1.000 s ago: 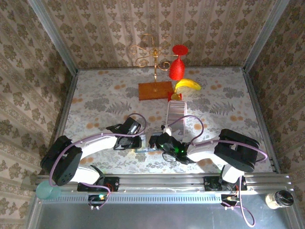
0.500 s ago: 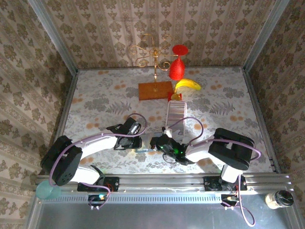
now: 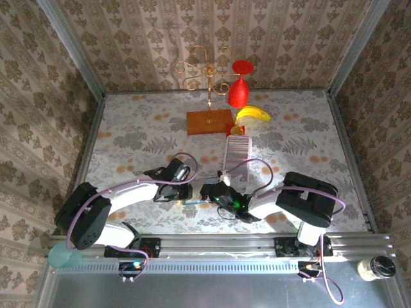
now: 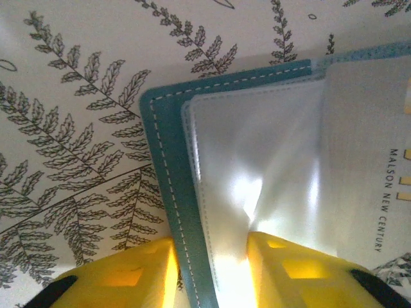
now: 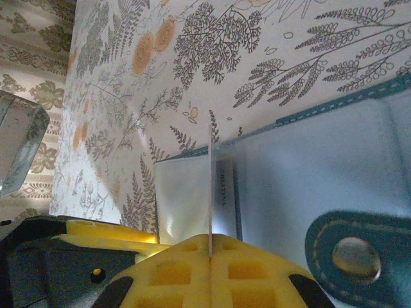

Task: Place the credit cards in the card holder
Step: Insert the credit card into the card slot.

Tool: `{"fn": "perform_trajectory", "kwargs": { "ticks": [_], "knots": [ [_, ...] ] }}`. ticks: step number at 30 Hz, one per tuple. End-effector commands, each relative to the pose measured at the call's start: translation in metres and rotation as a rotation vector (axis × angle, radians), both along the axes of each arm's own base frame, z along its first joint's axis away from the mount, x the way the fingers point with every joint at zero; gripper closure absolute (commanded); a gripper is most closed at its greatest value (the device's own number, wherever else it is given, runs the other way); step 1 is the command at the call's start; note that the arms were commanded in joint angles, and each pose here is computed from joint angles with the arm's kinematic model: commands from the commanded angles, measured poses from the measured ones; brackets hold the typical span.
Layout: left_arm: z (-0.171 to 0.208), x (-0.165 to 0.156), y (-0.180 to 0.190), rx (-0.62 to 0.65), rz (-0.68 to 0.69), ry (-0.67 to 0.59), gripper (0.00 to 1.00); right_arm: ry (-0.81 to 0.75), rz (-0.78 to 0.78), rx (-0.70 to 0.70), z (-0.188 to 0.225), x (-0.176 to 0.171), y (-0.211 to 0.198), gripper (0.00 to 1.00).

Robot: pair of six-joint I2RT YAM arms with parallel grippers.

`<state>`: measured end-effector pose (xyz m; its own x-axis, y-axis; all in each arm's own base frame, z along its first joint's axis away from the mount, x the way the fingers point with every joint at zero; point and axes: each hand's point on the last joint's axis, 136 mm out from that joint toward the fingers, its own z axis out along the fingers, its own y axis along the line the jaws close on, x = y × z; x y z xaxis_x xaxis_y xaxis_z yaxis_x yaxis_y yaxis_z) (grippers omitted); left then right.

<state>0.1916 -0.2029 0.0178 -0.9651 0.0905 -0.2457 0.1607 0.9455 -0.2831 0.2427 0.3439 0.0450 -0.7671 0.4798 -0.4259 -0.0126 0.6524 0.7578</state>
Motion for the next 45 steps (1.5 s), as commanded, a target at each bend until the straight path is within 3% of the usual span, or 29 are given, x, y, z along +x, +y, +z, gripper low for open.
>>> {"fn": "perform_trajectory", "kwargs": {
  "ticks": [1, 12, 17, 22, 27, 30, 38, 41, 45],
  "knots": [
    [-0.019, -0.016, 0.007, 0.025, -0.002, 0.057, 0.61, 0.044, -0.010, -0.029, -0.018, -0.011, -0.007, 1.00],
    [0.001, -0.009, 0.019, -0.063, 0.087, -0.041, 0.58, 0.075, -0.002, -0.062, -0.025, -0.017, -0.011, 1.00],
    [-0.003, -0.011, 0.018, -0.080, 0.085, -0.015, 0.73, 0.076, 0.016, -0.052, -0.026, -0.017, -0.005, 0.99],
    [-0.012, -0.014, 0.015, -0.081, 0.077, 0.023, 0.87, 0.087, 0.030, -0.094, -0.027, -0.018, -0.004, 0.79],
    [-0.014, -0.015, 0.017, -0.077, 0.076, 0.023, 0.93, 0.099, 0.044, -0.184, -0.030, -0.020, -0.011, 0.77],
    [-0.016, -0.017, 0.017, -0.074, 0.071, 0.031, 0.96, 0.097, 0.064, -0.212, -0.030, -0.020, -0.008, 0.82],
    [-0.020, -0.018, 0.015, -0.081, 0.064, 0.046, 0.99, 0.079, 0.122, -0.206, -0.024, -0.019, 0.008, 0.81],
    [-0.020, -0.019, 0.015, -0.079, 0.064, 0.045, 0.99, 0.080, 0.124, -0.255, -0.023, -0.019, 0.004, 0.78],
    [-0.020, -0.019, 0.016, -0.074, 0.063, 0.047, 0.99, 0.085, 0.114, -0.348, -0.020, -0.019, -0.010, 0.65]
  ]
}}
